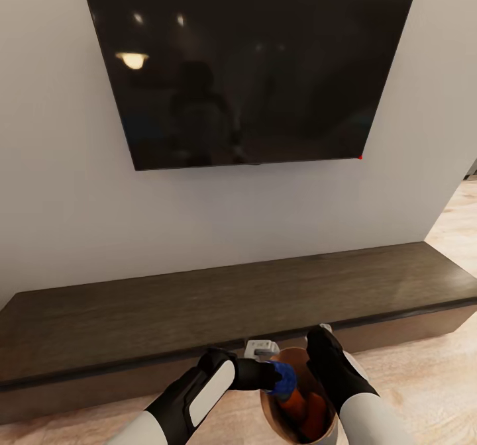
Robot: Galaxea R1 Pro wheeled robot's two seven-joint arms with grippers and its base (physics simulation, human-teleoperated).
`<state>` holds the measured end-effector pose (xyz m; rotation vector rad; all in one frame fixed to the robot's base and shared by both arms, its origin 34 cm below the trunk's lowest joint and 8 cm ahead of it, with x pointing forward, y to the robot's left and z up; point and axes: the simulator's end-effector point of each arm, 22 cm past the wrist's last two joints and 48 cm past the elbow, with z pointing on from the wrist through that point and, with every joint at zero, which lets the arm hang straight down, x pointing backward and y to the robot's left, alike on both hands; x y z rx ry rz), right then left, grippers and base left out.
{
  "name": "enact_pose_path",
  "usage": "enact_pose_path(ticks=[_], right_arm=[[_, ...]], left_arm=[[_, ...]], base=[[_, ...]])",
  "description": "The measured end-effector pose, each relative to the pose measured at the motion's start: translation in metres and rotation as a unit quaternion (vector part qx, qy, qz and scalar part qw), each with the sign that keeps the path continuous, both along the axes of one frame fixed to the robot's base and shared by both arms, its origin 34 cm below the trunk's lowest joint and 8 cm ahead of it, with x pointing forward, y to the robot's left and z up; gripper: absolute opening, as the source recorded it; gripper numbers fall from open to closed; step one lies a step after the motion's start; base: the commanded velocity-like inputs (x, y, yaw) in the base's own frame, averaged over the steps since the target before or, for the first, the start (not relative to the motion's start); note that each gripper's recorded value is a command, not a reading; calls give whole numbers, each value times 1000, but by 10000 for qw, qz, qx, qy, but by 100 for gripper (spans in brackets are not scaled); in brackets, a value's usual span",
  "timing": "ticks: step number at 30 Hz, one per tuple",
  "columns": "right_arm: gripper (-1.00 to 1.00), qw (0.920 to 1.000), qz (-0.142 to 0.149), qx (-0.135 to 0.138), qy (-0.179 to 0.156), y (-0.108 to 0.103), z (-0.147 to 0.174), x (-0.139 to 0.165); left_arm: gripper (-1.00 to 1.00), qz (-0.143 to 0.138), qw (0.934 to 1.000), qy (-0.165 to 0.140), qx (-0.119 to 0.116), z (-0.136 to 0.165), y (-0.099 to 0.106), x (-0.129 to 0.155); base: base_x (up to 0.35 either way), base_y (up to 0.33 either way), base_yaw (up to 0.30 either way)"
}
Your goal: Put the three can of soda from the living room inside the tash can in the kitchen.
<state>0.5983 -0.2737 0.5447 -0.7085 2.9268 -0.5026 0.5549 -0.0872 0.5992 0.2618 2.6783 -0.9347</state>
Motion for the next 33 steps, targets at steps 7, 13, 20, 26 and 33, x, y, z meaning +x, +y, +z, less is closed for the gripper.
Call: enact_pose_path(ticks=[7, 13, 20, 26, 33], right_arm=[[-100, 10000, -17, -13, 27, 0, 0, -1], [-100, 9999, 51, -97, 73, 3, 2, -2], [-100, 9995, 196, 136, 218, 21, -1, -7], [-100, 9992, 287, 41, 261, 25, 3, -7], [-100, 9993, 303, 78, 224, 31, 7, -3]], left_arm=[[-100, 17, 10000, 2, 35, -2, 1, 0], [-100, 43, 10000, 33, 76, -6, 4, -1], [-100, 75, 9999, 67, 118, -12, 7, -2], [-100, 79, 9999, 77, 127, -13, 8, -3], [-100, 82, 9999, 76, 127, -13, 8, -3]], base=[[0, 0, 0], [0, 0, 0], [0, 0, 0], [0, 0, 0], [0, 0, 0]])
